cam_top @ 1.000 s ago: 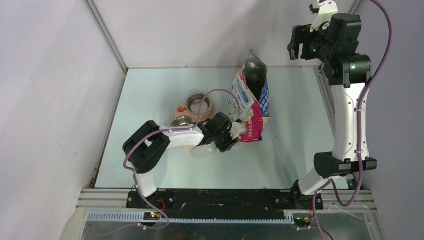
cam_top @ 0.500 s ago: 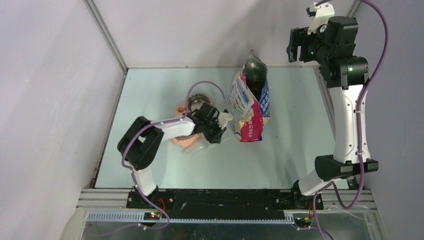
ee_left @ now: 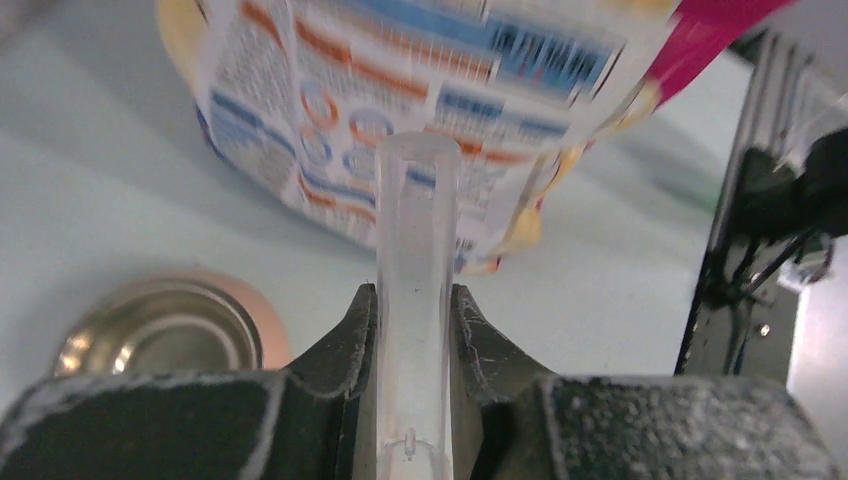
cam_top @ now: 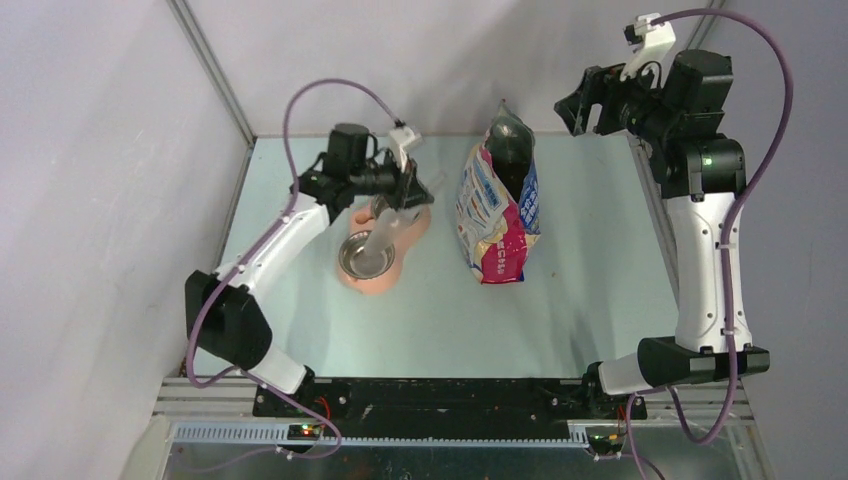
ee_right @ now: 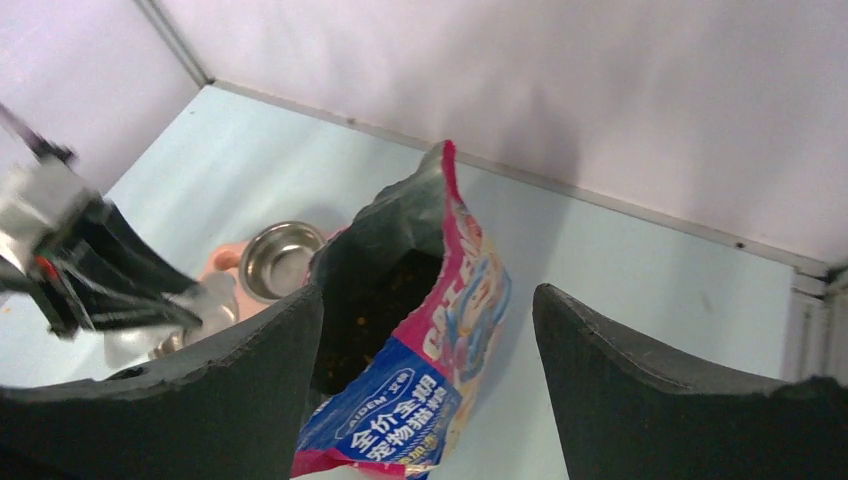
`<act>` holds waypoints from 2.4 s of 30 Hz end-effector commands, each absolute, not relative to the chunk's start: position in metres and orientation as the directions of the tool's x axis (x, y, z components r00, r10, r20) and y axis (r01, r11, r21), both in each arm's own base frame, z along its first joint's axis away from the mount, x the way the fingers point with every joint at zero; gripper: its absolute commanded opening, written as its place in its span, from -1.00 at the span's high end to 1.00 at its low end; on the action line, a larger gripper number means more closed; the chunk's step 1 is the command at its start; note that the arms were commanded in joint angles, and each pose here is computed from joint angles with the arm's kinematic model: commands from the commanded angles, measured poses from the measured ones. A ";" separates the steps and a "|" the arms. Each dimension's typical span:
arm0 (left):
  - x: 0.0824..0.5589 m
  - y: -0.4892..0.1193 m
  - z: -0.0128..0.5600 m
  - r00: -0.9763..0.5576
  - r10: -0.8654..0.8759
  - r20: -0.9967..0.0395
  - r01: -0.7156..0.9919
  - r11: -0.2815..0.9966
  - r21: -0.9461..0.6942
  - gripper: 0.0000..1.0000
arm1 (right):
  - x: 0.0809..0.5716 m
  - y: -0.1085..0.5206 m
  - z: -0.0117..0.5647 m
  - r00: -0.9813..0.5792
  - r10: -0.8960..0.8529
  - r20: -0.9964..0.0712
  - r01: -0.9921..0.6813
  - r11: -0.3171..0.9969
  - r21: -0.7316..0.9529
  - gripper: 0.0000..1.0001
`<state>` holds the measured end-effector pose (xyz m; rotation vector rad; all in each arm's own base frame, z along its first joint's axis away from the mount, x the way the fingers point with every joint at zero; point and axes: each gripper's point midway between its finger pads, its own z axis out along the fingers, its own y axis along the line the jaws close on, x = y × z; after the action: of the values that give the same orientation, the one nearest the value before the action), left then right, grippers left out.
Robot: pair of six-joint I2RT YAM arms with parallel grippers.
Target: Serve the pet food
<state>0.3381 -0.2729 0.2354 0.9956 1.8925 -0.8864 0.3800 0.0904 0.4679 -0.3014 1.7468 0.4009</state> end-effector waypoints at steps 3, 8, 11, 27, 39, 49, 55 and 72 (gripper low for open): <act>0.341 -0.266 0.372 -0.294 0.048 -0.955 0.899 0.354 -0.259 1.00 | 0.377 0.124 0.467 -0.227 0.060 -0.972 -0.562 0.807 0.182 -0.60; 0.334 -0.248 0.435 -0.165 0.008 -0.986 0.918 0.366 -0.151 1.00 | 0.360 0.158 0.481 -0.211 0.100 -0.972 -0.721 0.656 0.224 -0.61; 0.321 -0.241 0.472 -0.076 -0.050 -0.996 0.937 0.338 -0.088 1.00 | 0.349 0.182 0.487 -0.169 0.076 -0.983 -0.773 0.608 0.179 -0.61; 0.304 -0.231 0.536 -0.155 -0.381 -0.911 0.942 0.220 -0.252 1.00 | 0.334 0.303 0.486 -0.181 0.201 -0.963 -0.911 0.333 0.241 -0.64; 0.336 -0.223 0.552 -0.304 -0.469 -0.830 0.881 0.193 -0.432 1.00 | 0.324 0.351 0.494 -0.255 0.287 -0.923 -0.940 0.150 0.306 -0.59; 0.313 -0.222 0.571 -0.316 -0.471 -0.824 0.904 0.114 -0.412 1.00 | 0.326 0.390 0.474 -0.314 0.256 -0.914 -0.938 0.069 0.341 -0.47; 0.310 -0.220 0.577 -0.337 -0.496 -0.800 0.897 0.091 -0.434 1.00 | 0.325 0.400 0.472 -0.299 0.253 -0.920 -0.947 0.042 0.319 -0.44; 0.309 -0.226 0.578 -0.343 -0.494 -0.799 0.907 0.048 -0.419 1.00 | 0.292 0.414 0.481 -0.208 0.233 -0.950 -0.976 -0.115 0.185 0.13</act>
<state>0.3283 -0.2260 0.5544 0.4334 1.2590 -1.5646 0.3018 0.4129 0.4525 -0.9435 1.2505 1.5462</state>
